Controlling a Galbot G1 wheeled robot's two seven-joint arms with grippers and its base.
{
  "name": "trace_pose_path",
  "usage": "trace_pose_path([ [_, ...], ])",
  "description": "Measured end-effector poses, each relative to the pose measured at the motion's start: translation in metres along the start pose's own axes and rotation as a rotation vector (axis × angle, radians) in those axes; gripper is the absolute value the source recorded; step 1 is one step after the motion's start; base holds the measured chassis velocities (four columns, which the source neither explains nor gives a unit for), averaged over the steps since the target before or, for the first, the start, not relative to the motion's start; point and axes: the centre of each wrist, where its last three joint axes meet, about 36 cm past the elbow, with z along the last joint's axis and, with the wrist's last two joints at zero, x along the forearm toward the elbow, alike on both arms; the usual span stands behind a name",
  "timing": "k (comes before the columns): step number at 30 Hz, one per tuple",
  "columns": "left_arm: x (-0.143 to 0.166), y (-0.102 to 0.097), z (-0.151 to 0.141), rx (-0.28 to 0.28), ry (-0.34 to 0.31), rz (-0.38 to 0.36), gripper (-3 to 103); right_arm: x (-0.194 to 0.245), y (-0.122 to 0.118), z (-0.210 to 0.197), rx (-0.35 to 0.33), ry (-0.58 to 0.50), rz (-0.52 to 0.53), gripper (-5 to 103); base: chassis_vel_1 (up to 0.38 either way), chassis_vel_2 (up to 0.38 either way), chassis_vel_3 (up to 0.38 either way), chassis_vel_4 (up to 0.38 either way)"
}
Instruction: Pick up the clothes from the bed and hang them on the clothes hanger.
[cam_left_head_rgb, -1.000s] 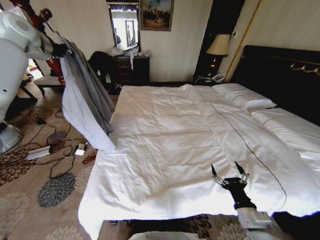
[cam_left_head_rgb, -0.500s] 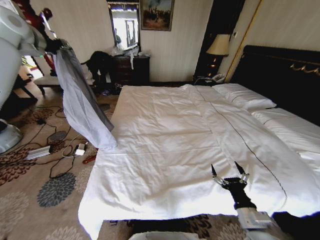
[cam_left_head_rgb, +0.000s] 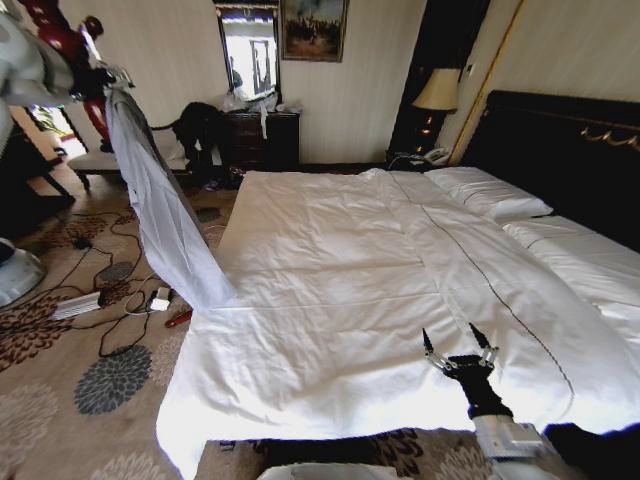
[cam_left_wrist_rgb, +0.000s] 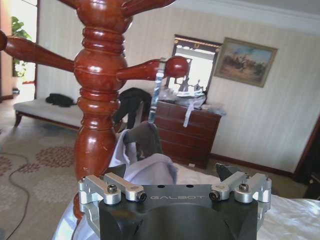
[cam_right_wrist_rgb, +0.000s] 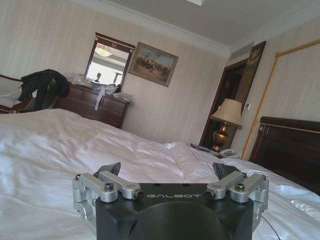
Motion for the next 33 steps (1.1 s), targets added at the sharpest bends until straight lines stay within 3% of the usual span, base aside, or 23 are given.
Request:
trace_pose_path([
  [4,0.015,0.002,0.011,-0.026,-0.019,0.043,100,0.0,0.0,0.0,0.0,0.0,0.0,100,0.0,0.0,0.0,0.0],
  [8,0.048,0.025,0.05,-0.074,-0.049,0.144,100,0.0,0.0,0.0,0.0,0.0,0.0,100,0.0,0.0,0.0,0.0],
  [12,0.066,0.036,0.079,-0.105,-0.074,0.17,100,0.0,0.0,0.0,0.0,0.0,0.0,100,0.0,0.0,0.0,0.0],
  [16,0.084,0.039,0.116,-0.171,-0.082,0.204,100,0.0,0.0,0.0,0.0,0.0,0.0,100,0.0,0.0,0.0,0.0],
  [18,0.097,0.038,0.128,-0.187,-0.121,0.228,100,0.0,0.0,0.0,0.0,0.0,0.0,100,0.0,0.0,0.0,0.0],
  [23,0.115,0.029,0.149,-0.188,-0.182,0.28,100,0.0,0.0,0.0,0.0,0.0,0.0,100,0.0,0.0,0.0,0.0],
  [27,0.129,0.013,0.202,-0.167,-0.243,0.333,100,0.0,0.0,0.0,0.0,0.0,0.0,100,0.0,0.0,0.0,0.0],
  [33,0.139,0.012,0.251,-0.126,-0.219,0.346,100,0.0,0.0,0.0,0.0,0.0,0.0,100,0.0,0.0,0.0,0.0],
])
